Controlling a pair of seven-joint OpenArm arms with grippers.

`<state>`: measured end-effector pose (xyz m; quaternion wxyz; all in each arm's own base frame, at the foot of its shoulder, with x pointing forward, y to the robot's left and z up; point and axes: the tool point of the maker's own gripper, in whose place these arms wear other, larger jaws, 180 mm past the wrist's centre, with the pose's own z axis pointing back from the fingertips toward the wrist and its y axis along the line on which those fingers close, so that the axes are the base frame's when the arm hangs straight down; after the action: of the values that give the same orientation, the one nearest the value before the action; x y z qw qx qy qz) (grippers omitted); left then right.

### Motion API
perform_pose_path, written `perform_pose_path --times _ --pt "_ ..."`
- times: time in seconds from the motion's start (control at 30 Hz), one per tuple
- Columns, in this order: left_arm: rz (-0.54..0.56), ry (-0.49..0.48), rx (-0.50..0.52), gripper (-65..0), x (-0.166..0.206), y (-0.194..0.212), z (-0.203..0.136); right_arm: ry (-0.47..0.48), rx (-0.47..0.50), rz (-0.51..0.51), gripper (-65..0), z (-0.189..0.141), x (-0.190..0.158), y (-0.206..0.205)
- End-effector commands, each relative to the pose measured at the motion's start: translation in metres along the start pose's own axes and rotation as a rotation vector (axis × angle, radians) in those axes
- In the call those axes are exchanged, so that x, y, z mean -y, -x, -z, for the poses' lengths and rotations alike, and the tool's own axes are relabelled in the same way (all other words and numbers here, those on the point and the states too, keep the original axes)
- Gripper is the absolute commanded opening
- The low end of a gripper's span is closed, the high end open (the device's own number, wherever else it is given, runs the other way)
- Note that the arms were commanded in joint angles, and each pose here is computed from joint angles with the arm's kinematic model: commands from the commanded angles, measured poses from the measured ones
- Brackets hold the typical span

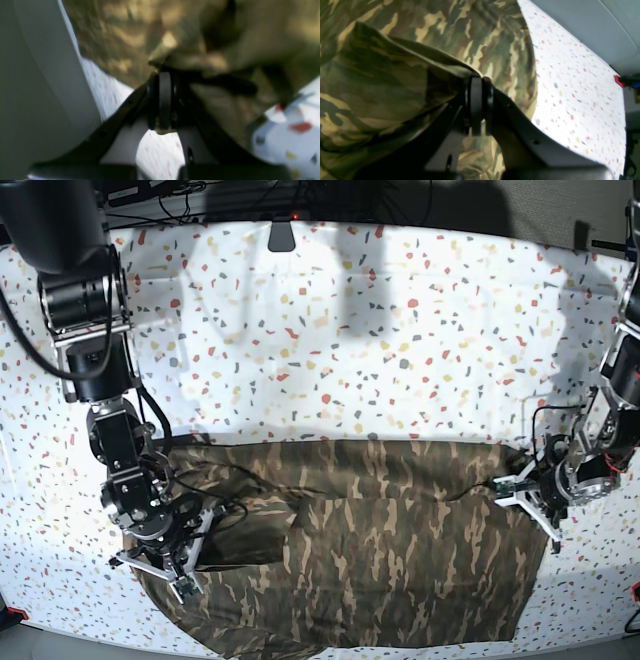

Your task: Fold the T-shirt properly

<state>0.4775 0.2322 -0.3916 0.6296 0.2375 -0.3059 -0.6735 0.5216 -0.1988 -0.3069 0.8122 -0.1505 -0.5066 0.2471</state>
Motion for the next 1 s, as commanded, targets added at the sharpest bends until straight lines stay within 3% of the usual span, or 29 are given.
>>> perform_pose_path --times 0.0,0.13,0.4,0.53,0.57,0.67,0.73,0.97 --pt "-0.019 -0.057 -0.024 -65.0 -0.026 0.009 -0.005 0.071 0.070 0.012 -65.0 -0.002 0.026 -0.028" --pt "-0.101 -0.054 -0.051 -65.0 -0.023 0.017 -0.005 0.151 0.071 0.041 -65.0 -0.003 0.041 -0.027" --pt "-0.136 -0.053 -0.065 -65.0 -0.022 0.021 -0.005 0.154 0.080 0.041 -65.0 -0.003 0.042 -0.030" --pt "-0.159 -0.055 -0.055 -65.0 -0.022 0.019 -0.005 0.158 0.169 0.030 -65.0 -0.005 0.044 -0.047" --pt "-0.169 -0.055 -0.051 -65.0 -0.022 0.018 -0.005 0.162 0.195 0.015 -62.4 -0.006 0.044 -0.052" --pt "-0.197 -0.058 -0.039 -65.0 -0.023 0.017 -0.005 0.184 0.245 -0.068 -35.1 -0.009 0.046 -0.062" --pt "-0.201 -0.058 -0.037 -65.0 -0.023 0.016 -0.005 0.192 0.243 -0.092 -25.5 -0.009 0.048 -0.063" --pt "-0.200 -0.067 -0.038 -65.0 -0.025 0.017 -0.005 0.193 0.242 -0.091 -23.4 -0.009 0.048 -0.063"
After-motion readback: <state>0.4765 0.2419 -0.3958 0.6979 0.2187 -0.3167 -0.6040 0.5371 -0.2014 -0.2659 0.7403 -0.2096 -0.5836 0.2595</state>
